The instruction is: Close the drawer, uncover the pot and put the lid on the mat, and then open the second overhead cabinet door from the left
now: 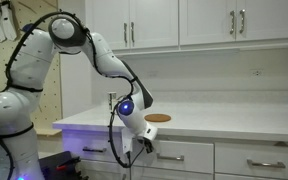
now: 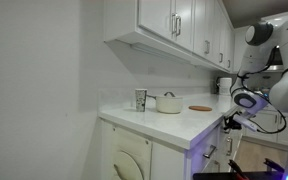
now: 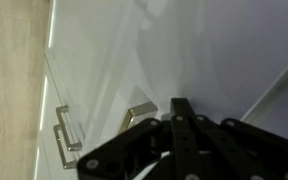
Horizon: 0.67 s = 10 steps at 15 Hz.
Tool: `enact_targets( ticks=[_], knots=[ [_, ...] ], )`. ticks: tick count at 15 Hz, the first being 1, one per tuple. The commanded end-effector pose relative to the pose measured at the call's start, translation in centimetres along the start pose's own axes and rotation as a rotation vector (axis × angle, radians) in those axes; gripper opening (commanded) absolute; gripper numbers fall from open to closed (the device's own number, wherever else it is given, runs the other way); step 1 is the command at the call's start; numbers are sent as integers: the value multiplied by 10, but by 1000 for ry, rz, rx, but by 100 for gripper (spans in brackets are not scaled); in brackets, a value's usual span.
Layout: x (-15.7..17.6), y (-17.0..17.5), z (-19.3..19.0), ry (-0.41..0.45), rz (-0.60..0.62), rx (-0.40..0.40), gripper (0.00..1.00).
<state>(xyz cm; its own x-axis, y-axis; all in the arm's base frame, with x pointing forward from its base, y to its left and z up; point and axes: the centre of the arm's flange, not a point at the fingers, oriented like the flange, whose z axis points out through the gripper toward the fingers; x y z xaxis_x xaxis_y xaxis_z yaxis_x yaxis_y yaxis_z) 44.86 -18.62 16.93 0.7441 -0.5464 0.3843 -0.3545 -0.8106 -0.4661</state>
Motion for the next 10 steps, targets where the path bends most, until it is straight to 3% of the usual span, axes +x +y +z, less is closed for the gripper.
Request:
enact_targets(
  ticks=[1, 5, 10],
  knots=[
    [3, -28, 2, 20, -37, 34, 28],
    [4, -27, -21, -12, -72, -14, 53],
    [10, -29, -78, -177, -131, -115, 92]
  ],
)
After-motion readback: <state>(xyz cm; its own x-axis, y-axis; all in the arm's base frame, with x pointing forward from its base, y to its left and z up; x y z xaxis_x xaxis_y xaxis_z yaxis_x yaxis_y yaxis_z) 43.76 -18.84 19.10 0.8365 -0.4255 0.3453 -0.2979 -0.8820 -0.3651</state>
